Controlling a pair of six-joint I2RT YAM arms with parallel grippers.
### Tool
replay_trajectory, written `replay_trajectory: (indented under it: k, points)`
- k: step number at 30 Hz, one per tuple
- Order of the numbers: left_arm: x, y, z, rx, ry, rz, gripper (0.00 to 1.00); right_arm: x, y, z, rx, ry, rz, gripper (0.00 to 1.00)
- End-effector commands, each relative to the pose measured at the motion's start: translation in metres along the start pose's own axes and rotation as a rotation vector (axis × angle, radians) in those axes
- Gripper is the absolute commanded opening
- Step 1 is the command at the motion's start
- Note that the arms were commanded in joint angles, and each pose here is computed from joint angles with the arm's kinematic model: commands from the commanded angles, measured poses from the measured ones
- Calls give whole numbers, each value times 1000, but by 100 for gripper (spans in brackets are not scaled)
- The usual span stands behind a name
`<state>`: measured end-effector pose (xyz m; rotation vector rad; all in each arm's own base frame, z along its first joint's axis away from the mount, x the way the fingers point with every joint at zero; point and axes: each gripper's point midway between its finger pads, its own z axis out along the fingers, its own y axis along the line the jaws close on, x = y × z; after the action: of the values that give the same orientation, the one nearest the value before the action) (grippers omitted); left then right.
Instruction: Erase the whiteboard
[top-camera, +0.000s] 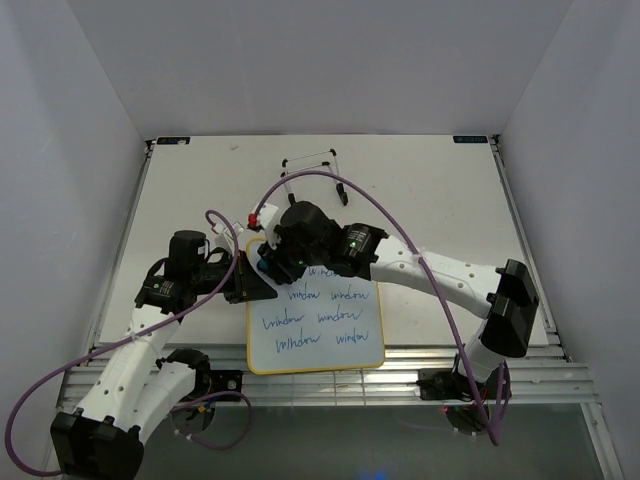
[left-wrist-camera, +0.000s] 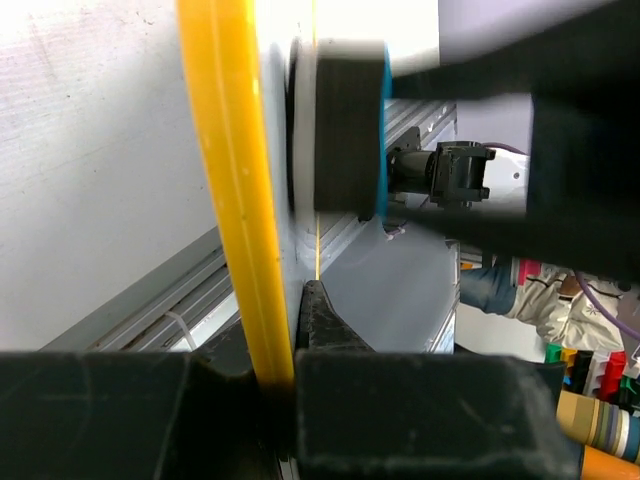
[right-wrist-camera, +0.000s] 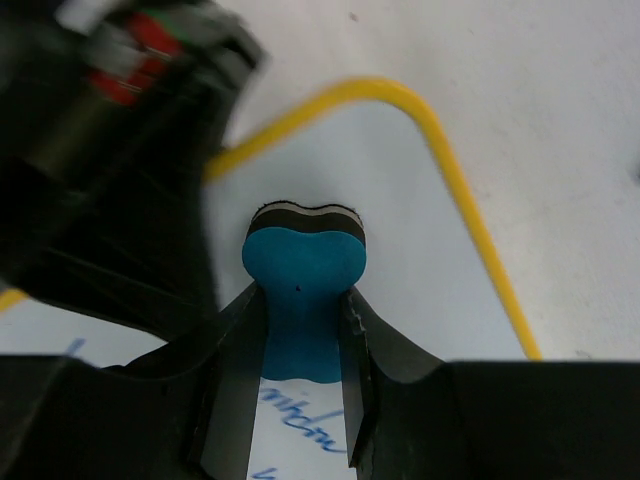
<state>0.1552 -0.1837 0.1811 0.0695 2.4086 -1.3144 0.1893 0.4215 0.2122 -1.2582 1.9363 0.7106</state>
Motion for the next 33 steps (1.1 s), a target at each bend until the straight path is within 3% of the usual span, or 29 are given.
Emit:
replay_trajectory:
  k: [1, 8, 13, 16, 17, 21, 27, 30, 33]
  points:
    - [-19, 7, 0, -37, -88, 219, 0, -22, 63, 5, -157, -32, -61, 28]
    - [-20, 6, -2, -35, -96, 226, 0, -4, 66, 26, -51, 56, -100, 28]
    - [-20, 5, -3, -35, -104, 231, 0, 48, 38, 29, 52, 154, -62, 28]
    - [-20, 5, -3, -35, -105, 232, 0, 64, 9, 25, 92, 142, 48, 28]
    - [-20, 5, -3, -35, -104, 229, 0, 92, -3, 25, 99, 187, 91, 28]
    - [-20, 4, -3, -33, -106, 231, 0, 136, -57, 15, 164, 223, 273, 27]
    - [-20, 4, -4, -35, -109, 232, 0, 196, -85, 3, 183, 344, 491, 27]
    - [-20, 5, -3, -39, -110, 229, 0, 184, -71, 5, 98, 330, 510, 27]
    - [-22, 8, -2, -51, -110, 216, 0, 142, -40, 9, -24, 264, 482, 27]
